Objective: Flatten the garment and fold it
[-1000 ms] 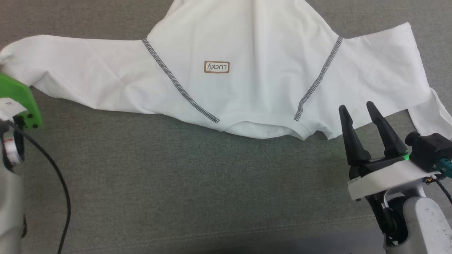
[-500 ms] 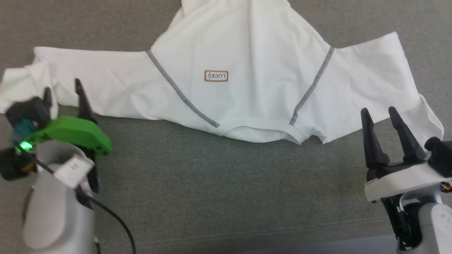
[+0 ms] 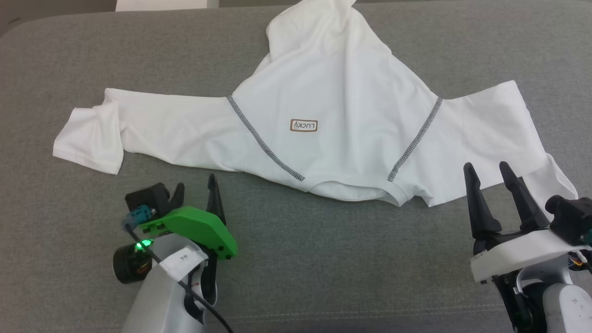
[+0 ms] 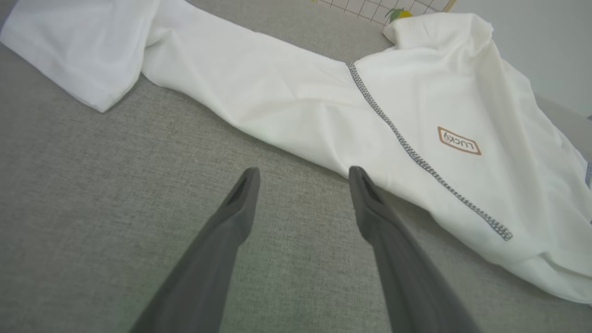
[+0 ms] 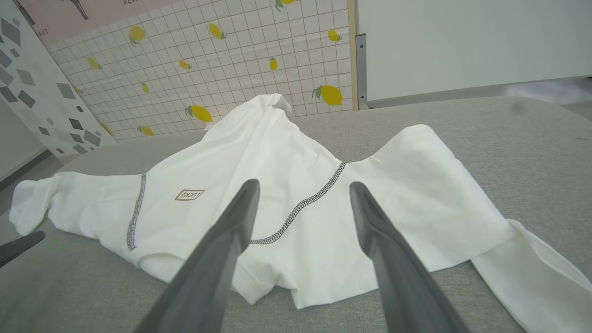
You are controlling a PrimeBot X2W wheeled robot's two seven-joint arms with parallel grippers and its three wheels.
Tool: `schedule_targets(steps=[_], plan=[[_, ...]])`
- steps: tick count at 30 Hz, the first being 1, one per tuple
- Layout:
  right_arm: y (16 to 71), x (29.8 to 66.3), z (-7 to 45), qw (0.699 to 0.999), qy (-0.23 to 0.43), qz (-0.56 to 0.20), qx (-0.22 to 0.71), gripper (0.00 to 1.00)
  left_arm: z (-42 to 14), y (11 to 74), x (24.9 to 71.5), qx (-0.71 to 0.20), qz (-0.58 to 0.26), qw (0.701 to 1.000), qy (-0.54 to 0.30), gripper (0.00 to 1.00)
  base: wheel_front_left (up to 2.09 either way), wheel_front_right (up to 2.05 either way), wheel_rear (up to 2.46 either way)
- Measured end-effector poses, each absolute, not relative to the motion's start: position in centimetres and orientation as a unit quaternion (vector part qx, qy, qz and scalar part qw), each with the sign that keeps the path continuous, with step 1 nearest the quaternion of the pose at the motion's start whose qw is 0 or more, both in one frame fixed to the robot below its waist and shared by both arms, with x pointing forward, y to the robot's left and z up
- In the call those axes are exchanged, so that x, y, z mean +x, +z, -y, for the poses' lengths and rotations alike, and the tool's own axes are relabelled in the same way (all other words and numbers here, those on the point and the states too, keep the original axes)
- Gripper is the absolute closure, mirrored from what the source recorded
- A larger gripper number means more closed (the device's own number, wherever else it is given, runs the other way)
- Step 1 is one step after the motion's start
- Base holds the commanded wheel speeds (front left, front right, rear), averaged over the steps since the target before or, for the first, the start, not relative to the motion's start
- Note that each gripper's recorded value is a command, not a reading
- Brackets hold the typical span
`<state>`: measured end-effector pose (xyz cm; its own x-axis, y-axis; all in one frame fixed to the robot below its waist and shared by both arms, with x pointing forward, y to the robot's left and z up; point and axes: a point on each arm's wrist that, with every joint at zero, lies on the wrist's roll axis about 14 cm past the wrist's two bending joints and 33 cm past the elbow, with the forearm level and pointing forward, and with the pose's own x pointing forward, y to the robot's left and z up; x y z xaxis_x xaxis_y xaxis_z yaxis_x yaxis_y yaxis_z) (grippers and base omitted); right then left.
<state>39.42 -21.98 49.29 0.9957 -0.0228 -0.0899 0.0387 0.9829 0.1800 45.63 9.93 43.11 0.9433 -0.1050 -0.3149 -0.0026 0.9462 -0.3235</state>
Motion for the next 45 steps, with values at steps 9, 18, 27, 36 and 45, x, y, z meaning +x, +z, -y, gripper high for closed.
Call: schedule_targets(steps=[9, 18, 27, 36, 45], plan=[[49.3, 38.4, 23.2, 0.994, -0.036, -0.047, 0.090, 0.00, -6.3, 41.2, 46.6, -0.165, -0.225, 0.958, -0.064, 0.00, 0.00, 0.00, 0.00], [48.4, 37.6, 24.0, 0.993, -0.053, -0.061, 0.090, 0.00, -6.1, 38.5, 48.0, -0.142, -0.290, 0.946, -0.035, 0.00, 0.00, 0.00, 0.00], [47.6, 37.2, 24.6, 0.991, -0.065, -0.070, 0.091, 0.00, -7.6, 38.3, 49.2, -0.144, -0.291, 0.946, -0.010, 1.00, 0.00, 0.00, 0.00], [47.5, 37.5, 24.0, 0.991, -0.056, -0.072, 0.093, 0.00, -6.6, 38.9, 48.8, -0.140, -0.279, 0.949, -0.053, 1.00, 0.00, 0.00, 0.00], [44.8, 36.7, 25.2, 0.980, -0.075, -0.156, 0.097, 0.00, -8.4, 40.3, 46.8, -0.144, -0.239, 0.959, -0.043, 1.00, 0.00, 0.00, 0.00]])
